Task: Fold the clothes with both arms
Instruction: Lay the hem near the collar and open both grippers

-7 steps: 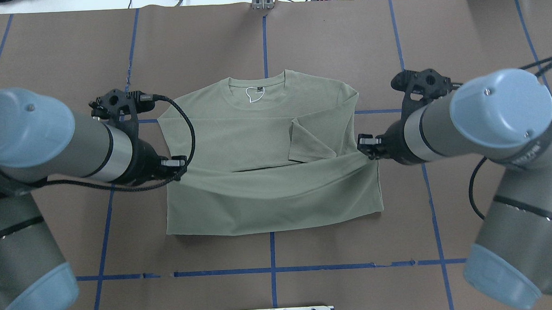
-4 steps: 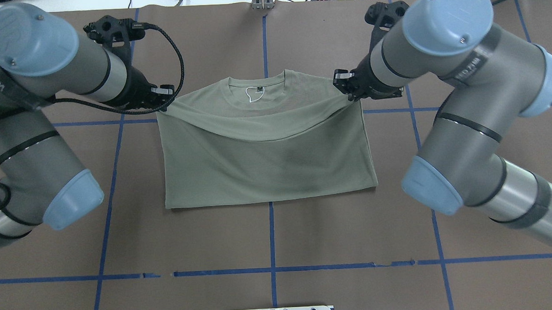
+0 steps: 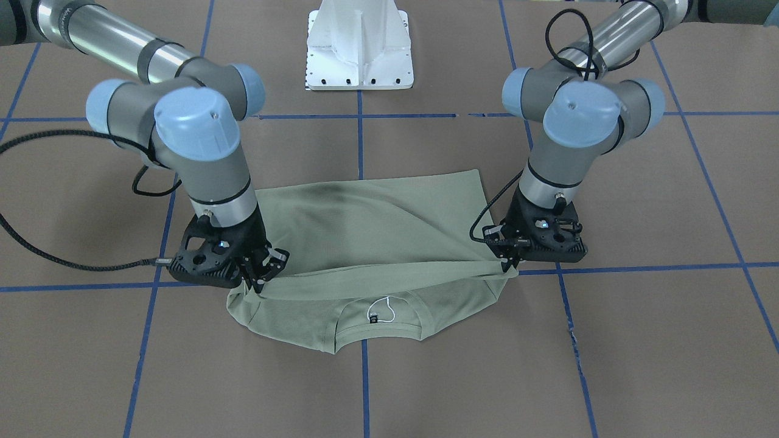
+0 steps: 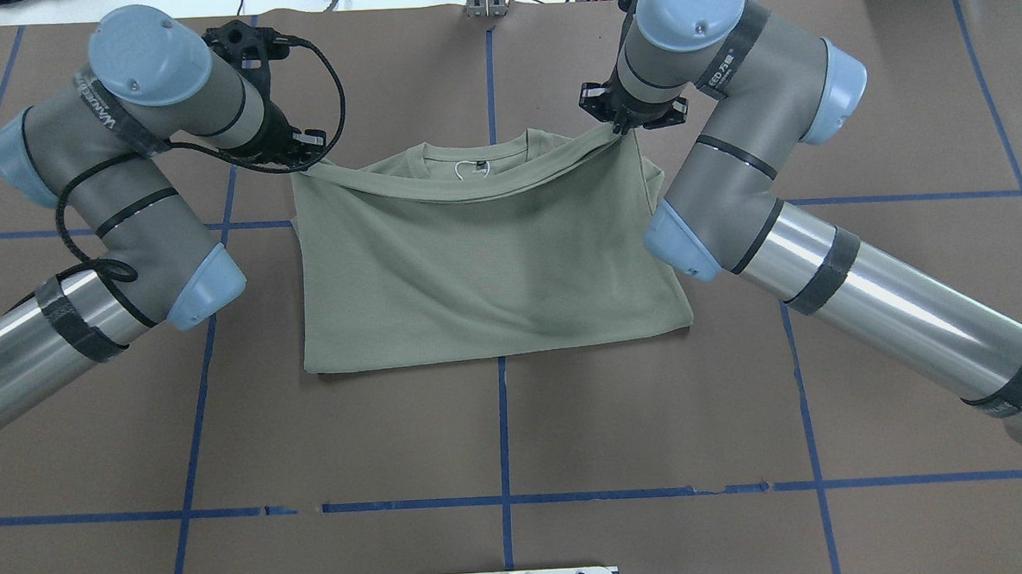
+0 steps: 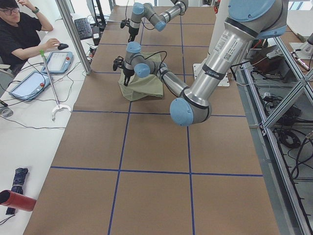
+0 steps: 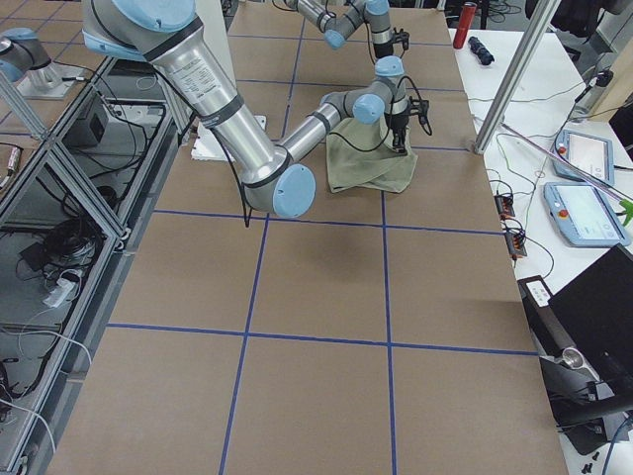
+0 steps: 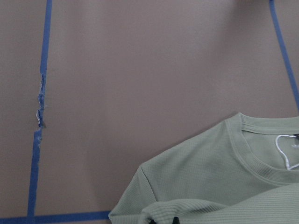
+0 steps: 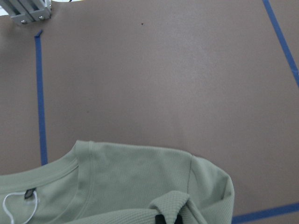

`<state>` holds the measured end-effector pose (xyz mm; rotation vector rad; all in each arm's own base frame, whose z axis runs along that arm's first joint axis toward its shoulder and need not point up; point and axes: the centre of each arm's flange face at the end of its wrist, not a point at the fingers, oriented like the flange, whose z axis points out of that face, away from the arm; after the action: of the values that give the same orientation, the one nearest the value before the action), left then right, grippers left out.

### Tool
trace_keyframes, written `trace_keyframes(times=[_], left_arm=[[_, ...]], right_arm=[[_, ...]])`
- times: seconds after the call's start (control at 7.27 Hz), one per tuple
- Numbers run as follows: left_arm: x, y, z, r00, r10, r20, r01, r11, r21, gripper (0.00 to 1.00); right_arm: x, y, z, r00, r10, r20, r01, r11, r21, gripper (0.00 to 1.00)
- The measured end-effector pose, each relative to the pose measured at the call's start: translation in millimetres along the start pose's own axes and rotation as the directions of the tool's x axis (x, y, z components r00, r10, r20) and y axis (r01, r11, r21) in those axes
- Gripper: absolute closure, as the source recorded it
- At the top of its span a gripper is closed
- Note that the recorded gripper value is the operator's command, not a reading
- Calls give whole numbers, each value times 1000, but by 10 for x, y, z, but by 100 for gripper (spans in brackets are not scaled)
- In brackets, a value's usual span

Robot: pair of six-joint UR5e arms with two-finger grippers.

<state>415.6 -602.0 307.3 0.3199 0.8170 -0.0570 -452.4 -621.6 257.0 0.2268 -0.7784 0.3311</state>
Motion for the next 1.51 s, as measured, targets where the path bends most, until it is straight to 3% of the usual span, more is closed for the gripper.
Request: trace_keyframes(times=[0.41, 0.55, 0.69, 0.83, 1.24, 1.51], left_arm=[[98, 113, 366, 999, 37, 9, -37, 999, -21, 100], [123, 162, 405, 999, 43, 8, -43, 999, -28, 88], [133, 186, 422, 999, 46, 7, -46, 998, -31, 36], [132, 193, 425, 999, 53, 7, -52, 998, -31, 0], [164, 215, 238, 995, 97, -28, -97, 995, -16, 0], [57, 595, -208, 991, 90, -102, -90, 996, 4, 0]], right_arm=[[144, -220, 306, 999, -11, -38, 12, 1000, 11, 100], [180, -247, 362, 999, -17, -52, 17, 1000, 14, 67], [203, -259, 402, 998, -21, -62, 22, 1000, 19, 1], [203, -244, 427, 997, -25, -67, 26, 999, 20, 0], [112, -176, 331, 998, -40, -46, 41, 999, 28, 0], [80, -144, 205, 999, -47, -21, 48, 998, 35, 0]])
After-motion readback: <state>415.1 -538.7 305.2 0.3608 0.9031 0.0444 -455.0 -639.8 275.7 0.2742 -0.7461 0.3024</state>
